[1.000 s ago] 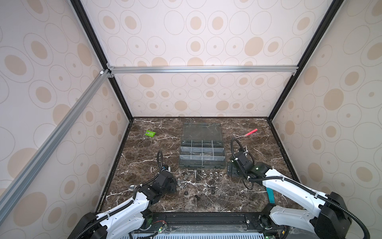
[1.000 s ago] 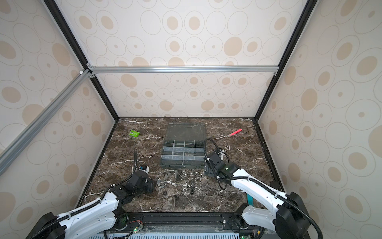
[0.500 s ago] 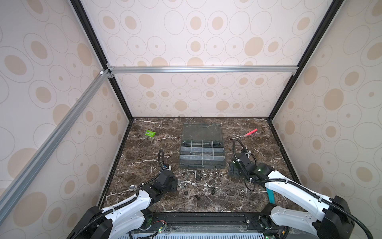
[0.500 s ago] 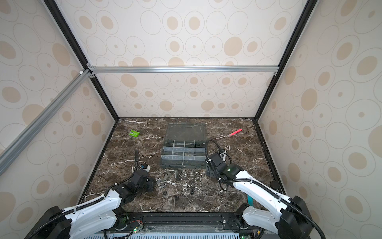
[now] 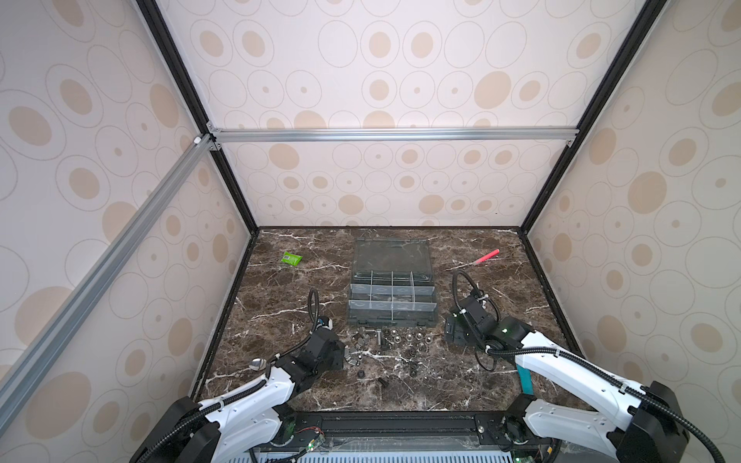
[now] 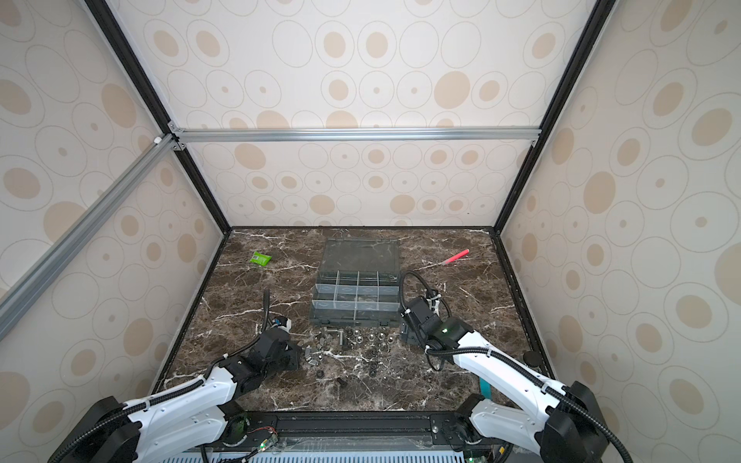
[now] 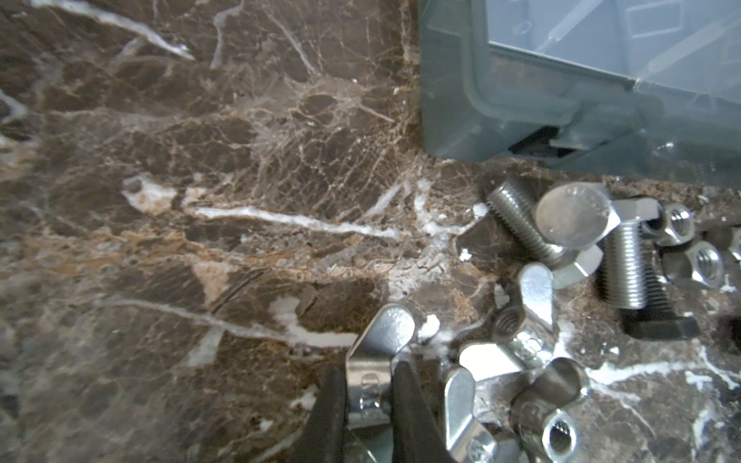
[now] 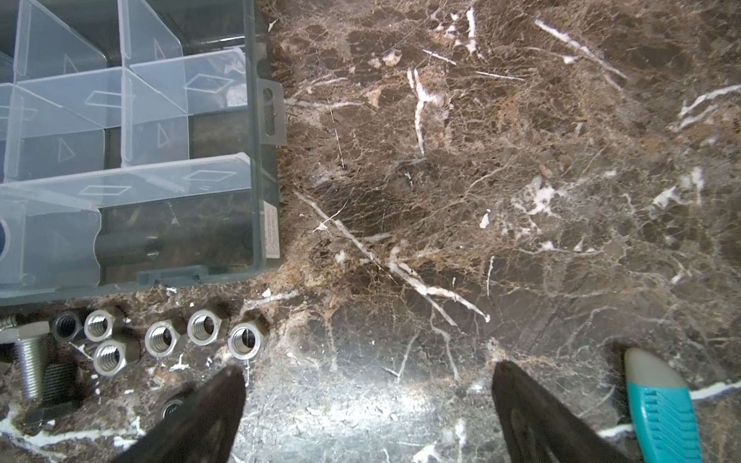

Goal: Sort the screws and nuts into containers
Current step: 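Close the left gripper on a silver wing nut, then lift the wing nut with the left gripper and drop it into the nearest compartment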

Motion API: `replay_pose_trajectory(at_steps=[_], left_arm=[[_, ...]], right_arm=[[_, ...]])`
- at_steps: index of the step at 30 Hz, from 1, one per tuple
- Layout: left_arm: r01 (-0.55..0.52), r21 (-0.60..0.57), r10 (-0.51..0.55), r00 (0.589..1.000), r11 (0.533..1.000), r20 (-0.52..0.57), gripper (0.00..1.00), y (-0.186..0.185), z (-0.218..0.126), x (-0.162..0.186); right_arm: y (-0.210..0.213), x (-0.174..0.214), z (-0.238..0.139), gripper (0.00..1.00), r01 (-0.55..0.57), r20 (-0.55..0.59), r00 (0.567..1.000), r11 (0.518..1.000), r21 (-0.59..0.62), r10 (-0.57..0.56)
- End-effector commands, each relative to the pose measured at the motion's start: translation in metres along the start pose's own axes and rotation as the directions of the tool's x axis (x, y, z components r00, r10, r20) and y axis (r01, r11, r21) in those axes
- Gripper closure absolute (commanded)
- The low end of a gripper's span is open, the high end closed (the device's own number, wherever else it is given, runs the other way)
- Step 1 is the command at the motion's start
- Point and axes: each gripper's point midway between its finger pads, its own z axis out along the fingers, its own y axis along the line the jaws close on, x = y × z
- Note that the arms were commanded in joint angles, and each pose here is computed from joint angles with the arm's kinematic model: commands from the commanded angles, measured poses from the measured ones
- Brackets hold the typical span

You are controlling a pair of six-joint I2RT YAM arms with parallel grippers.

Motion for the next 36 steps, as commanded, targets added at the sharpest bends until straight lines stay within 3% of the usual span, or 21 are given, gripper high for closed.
replay_pose_trajectory(at_steps=[1,8,15,26,32,36], left_arm=[[-0.047,0.01,0.046,0.997,0.999,0.066,0.82,-0.017,-0.01,-0.033],[-0.103,0.046,0.094,0.981,0.994,0.167,0.83,-0.053,-0.023,-0.091],[-0.142,0.086,0.121,0.97,0.986,0.211,0.83,-0.088,-0.012,-0.132],[-0.123,0.058,0.109,0.972,0.991,0.208,0.82,-0.093,0.007,-0.15],[-0.068,0.081,0.05,0.975,0.994,0.216,0.82,-0.093,0.012,-0.15],[-0.022,0.091,0.002,0.977,0.996,0.214,0.7,-0.093,0.015,-0.15]], right_arm=[[-0.01,0.008,-0.001,0.0,-0.013,-0.007,1.0,0.999,0.03,0.013],[-0.013,0.008,-0.004,0.0,-0.007,-0.011,1.0,0.999,0.036,0.008],[-0.007,0.003,-0.005,0.0,0.005,-0.005,1.0,1.0,0.02,-0.005],[-0.001,0.009,0.003,0.0,0.027,-0.028,0.999,1.0,0.002,-0.027],[0.002,0.008,0.005,0.0,0.047,-0.04,0.998,0.999,0.004,-0.046],[0.007,0.009,0.009,0.0,0.055,-0.044,0.997,0.998,-0.009,-0.055]])
